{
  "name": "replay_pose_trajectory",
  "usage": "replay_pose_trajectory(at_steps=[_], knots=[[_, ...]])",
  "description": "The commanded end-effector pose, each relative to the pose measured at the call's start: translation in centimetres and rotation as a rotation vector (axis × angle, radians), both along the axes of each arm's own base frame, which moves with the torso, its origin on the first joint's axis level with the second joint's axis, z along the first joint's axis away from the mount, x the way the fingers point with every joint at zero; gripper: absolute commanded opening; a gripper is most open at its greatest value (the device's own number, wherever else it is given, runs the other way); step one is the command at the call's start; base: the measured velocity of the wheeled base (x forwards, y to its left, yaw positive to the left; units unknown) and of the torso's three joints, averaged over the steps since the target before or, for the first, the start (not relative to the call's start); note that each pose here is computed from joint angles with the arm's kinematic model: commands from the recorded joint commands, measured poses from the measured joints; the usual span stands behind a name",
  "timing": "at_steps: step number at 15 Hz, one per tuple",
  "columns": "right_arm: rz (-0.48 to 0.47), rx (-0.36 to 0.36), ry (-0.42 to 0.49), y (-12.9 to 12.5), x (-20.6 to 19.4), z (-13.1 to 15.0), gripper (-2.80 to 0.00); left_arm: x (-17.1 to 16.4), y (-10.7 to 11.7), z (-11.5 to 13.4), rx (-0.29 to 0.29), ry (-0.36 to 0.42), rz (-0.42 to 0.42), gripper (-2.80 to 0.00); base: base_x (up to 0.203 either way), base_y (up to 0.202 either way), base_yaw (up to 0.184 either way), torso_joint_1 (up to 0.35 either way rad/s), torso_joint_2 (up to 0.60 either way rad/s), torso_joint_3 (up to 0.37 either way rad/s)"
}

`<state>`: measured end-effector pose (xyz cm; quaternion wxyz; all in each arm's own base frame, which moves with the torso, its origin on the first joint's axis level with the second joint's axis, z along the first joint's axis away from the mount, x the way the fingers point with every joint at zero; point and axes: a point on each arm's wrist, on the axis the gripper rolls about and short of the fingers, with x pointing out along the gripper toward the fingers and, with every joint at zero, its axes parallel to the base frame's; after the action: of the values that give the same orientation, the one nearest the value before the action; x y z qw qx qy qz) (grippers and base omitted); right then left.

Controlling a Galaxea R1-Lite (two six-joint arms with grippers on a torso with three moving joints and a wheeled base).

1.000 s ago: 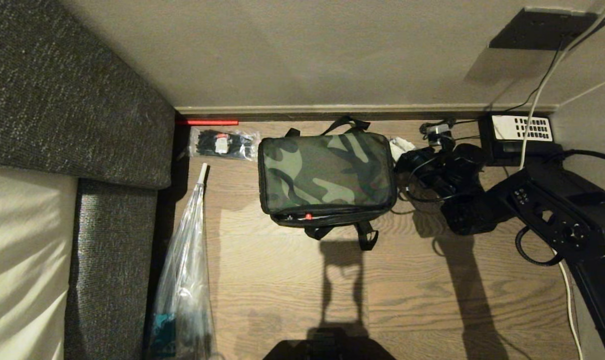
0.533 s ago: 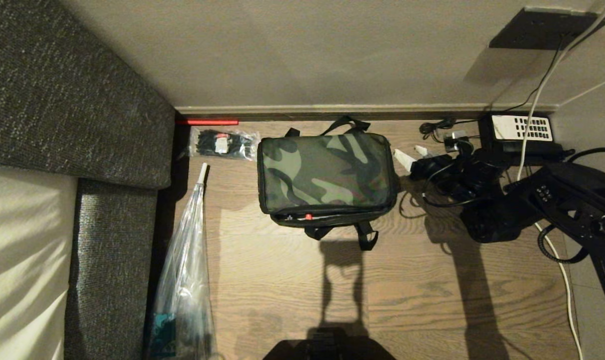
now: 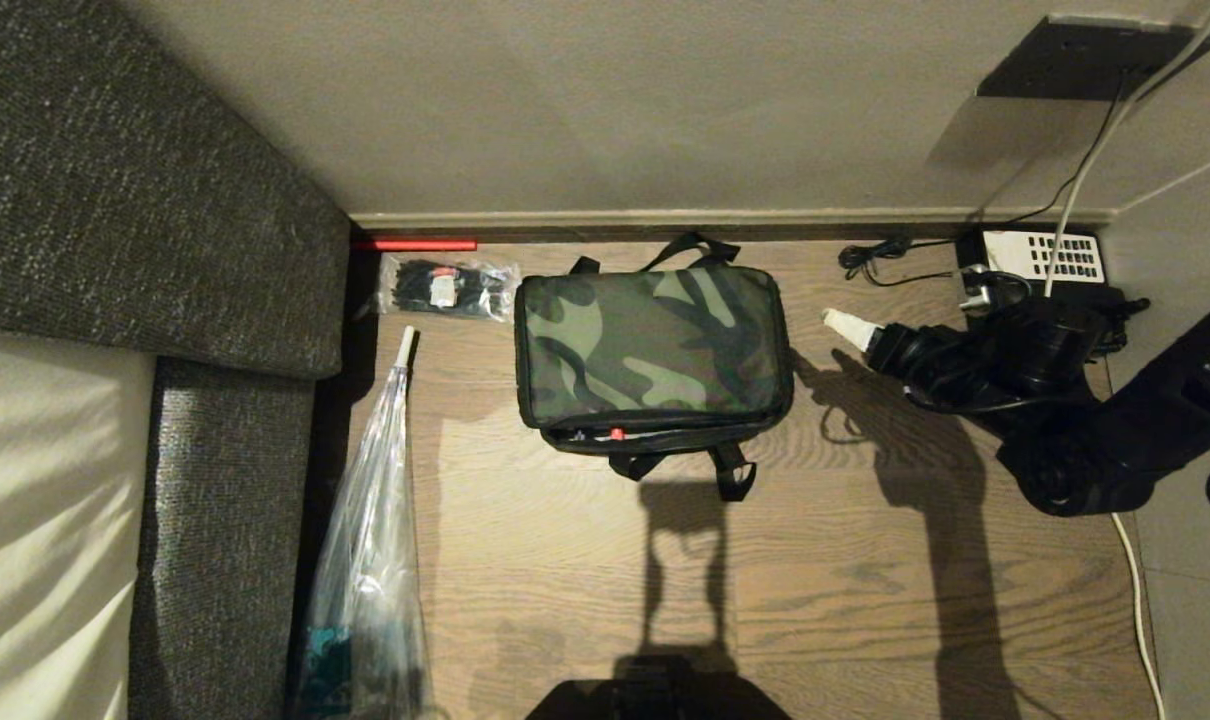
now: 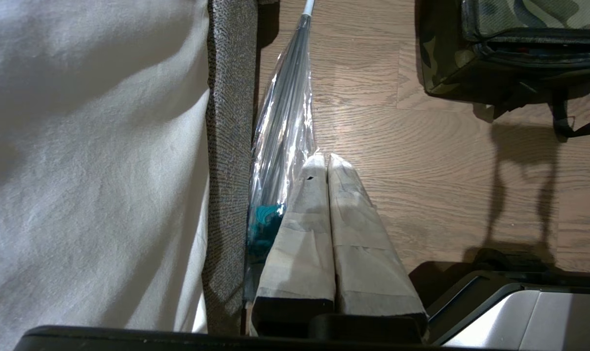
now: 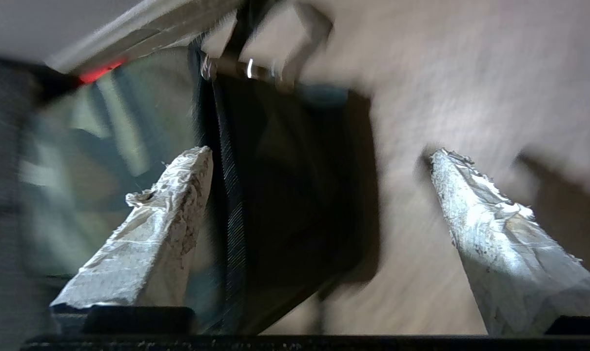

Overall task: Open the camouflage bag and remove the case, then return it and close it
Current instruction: Open the top of the storage box

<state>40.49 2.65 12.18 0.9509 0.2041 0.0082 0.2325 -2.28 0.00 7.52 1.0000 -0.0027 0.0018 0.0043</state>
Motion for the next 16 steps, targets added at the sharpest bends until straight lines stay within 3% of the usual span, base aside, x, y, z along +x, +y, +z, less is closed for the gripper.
replay_pose_trajectory(at_steps=[1, 6, 10, 16], knots=[[0.049, 0.116, 0.09, 1.4, -2.4, 2.3, 0.0, 0.0, 0.0, -0.1, -0.001, 0.002, 0.001, -2.8, 0.0, 0.0, 0.0, 0.0, 0.0, 0.0], [0.126, 0.296, 0.249, 4.9, -4.7, 4.4, 0.0, 0.0, 0.0, -0.1, -0.001, 0.001, 0.001, -2.8, 0.0, 0.0, 0.0, 0.0, 0.0, 0.0], [0.143, 0.293, 0.314, 7.0, -4.8, 3.4, 0.0, 0.0, 0.0, -0.1, -0.001, 0.002, 0.001, -2.8, 0.0, 0.0, 0.0, 0.0, 0.0, 0.0], [0.128, 0.279, 0.33, 8.0, -3.0, 1.5, 0.0, 0.0, 0.0, 0.0, -0.001, -0.001, 0.002, -2.8, 0.0, 0.0, 0.0, 0.0, 0.0, 0.0]])
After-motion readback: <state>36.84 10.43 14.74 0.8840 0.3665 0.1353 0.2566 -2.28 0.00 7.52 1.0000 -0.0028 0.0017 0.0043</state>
